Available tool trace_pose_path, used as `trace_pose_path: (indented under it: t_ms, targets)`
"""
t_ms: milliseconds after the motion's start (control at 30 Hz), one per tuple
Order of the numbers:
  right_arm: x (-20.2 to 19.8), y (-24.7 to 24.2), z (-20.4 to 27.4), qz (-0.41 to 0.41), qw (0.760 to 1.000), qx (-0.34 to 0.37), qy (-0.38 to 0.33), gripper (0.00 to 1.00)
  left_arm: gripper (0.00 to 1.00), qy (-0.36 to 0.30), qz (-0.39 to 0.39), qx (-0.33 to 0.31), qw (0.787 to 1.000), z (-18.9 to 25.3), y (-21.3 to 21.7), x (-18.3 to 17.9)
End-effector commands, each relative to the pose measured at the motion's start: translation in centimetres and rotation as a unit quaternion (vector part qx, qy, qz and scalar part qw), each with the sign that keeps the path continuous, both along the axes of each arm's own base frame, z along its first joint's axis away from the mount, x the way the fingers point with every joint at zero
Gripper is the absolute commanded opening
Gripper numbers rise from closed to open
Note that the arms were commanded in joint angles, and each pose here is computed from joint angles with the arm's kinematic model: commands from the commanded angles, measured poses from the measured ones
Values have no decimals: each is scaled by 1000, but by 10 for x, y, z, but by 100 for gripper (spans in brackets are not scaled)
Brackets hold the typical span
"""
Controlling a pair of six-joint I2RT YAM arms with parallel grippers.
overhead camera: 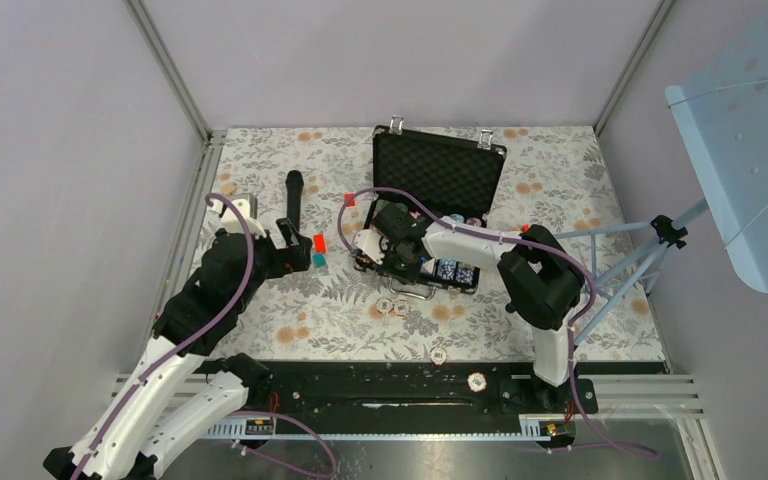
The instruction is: Pack up texas hold em set
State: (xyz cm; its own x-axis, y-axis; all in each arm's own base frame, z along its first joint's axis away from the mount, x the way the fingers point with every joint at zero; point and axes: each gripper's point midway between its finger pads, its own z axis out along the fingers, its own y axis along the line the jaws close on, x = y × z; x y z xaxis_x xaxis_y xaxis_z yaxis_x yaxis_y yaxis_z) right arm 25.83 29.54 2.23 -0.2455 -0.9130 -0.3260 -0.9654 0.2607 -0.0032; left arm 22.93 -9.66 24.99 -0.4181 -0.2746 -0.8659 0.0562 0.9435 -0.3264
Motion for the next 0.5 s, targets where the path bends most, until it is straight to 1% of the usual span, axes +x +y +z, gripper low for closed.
trace_pose_path:
  t_ms: [0,133,233,333,467]
  targets:
    - [79,-16,13,-37,990,-26,-131,0,95,-15,-8,-10,1000,5,-6,7]
    - [81,-16,13,-37,991,-24,-129,0,95,-15,-9,-13,1000,5,-6,7]
    - [75,-7,21,-35,992,4,-118,0,95,-14,-7,-13,1000,4,-5,8]
    - [68,7,38,-40,991,50,-115,0,95,-13,-5,-14,1000,4,-4,9]
    - [51,25,76,-38,985,119,-119,0,95,-12,-1,-15,1000,3,-2,10]
